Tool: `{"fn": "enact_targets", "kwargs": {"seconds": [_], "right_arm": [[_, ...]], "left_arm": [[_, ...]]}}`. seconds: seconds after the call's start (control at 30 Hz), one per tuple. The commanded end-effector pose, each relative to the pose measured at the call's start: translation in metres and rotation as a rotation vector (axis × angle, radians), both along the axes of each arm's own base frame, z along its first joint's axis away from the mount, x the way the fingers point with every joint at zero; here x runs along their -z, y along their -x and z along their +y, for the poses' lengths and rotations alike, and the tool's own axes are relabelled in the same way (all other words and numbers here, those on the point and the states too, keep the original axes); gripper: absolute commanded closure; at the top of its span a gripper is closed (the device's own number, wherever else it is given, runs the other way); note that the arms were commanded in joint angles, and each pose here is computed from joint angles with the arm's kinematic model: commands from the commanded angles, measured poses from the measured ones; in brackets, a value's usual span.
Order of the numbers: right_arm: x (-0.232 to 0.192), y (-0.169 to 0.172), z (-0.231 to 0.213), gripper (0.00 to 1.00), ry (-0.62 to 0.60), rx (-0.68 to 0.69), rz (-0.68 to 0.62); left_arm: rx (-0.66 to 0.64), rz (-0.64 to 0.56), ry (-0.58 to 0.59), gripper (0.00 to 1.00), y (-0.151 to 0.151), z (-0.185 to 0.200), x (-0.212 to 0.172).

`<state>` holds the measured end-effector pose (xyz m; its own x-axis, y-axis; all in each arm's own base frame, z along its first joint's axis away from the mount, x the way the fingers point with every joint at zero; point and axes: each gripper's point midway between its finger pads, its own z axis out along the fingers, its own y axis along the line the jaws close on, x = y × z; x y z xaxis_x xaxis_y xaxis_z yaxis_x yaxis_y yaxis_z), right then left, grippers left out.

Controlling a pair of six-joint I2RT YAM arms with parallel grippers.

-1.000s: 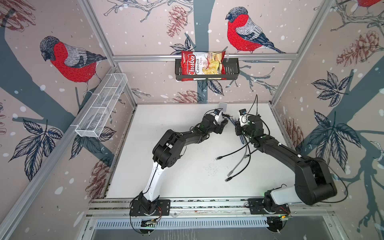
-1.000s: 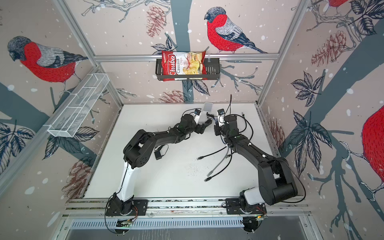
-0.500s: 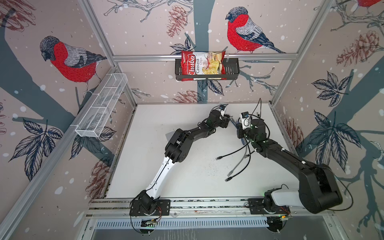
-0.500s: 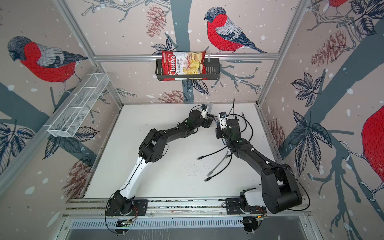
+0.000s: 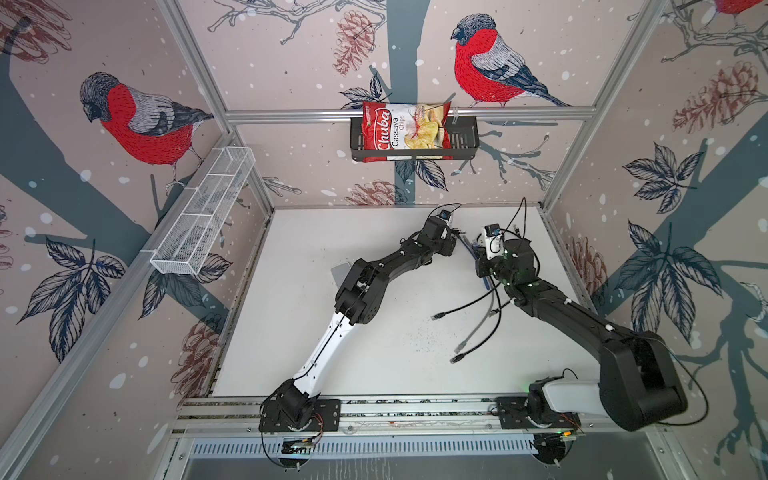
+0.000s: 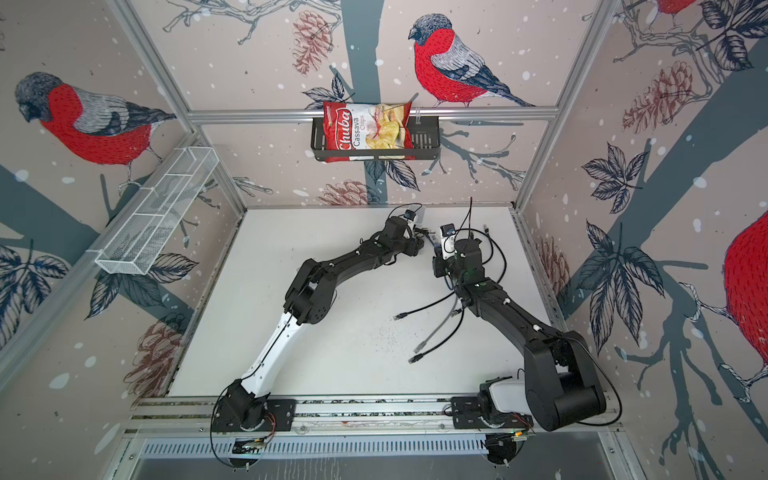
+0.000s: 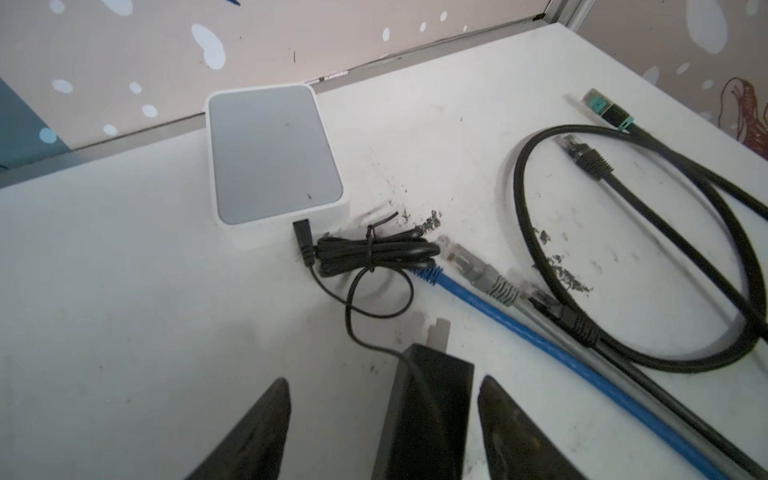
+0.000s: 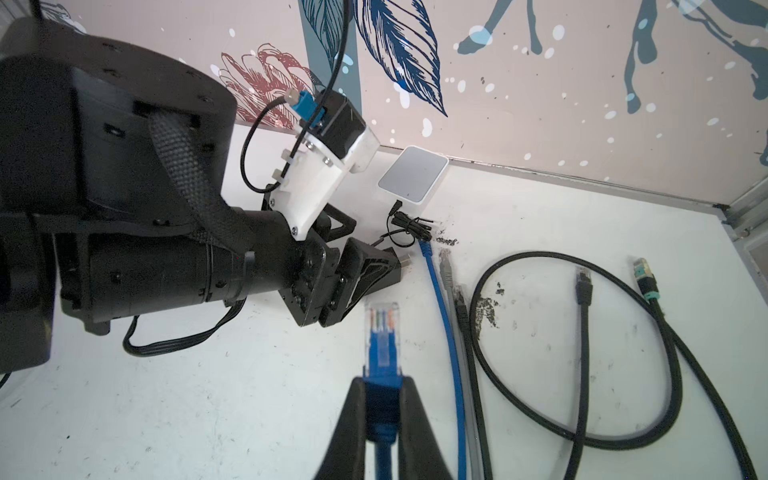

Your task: Insert the plug into the switch port

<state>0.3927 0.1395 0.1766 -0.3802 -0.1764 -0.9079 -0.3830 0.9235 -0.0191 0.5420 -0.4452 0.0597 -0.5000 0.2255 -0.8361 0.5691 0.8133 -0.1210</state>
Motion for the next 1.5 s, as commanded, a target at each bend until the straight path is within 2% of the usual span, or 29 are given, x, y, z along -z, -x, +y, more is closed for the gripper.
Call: {"fn": "enact_targets", "kwargs": {"seconds": [0.0, 0.07, 0.27, 0.6, 0.8, 1.07, 1.47], "right_arm": [[-0.008, -0.002, 0.002, 0.97, -0.019, -0.008, -0.032], [-0.009, -0.002, 0.002, 0.97, -0.02, -0.008, -0.035], [-0.008, -0.002, 0.002, 0.97, -0.016, -0.007, -0.035], [-0.007, -0.003, 0.002, 0.97, -0.014, -0.009, -0.031], [-0.007, -0.003, 0.002, 0.97, -0.011, -0.008, -0.032], [-0.008, -0.003, 0.002, 0.97, -0.005, -0.01, -0.031], [-0.006, -0.003, 0.01, 0.97, -0.006, -0.035, -0.027]], "left_arm": [[-0.013, -0.003, -0.022, 0.37, 0.0, 0.004, -0.005], [-0.012, -0.007, -0.02, 0.45, -0.001, 0.003, -0.006], [-0.006, -0.007, -0.02, 0.57, 0.0, 0.003, -0.007], [0.01, -0.013, -0.02, 0.88, 0.01, 0.008, -0.014], [0.012, -0.019, -0.031, 0.99, 0.021, 0.018, -0.016], [0.009, 0.03, -0.048, 1.0, 0.049, 0.041, -0.01], [-0.097, 0.1, -0.115, 1.0, 0.127, 0.124, -0.007]]}}
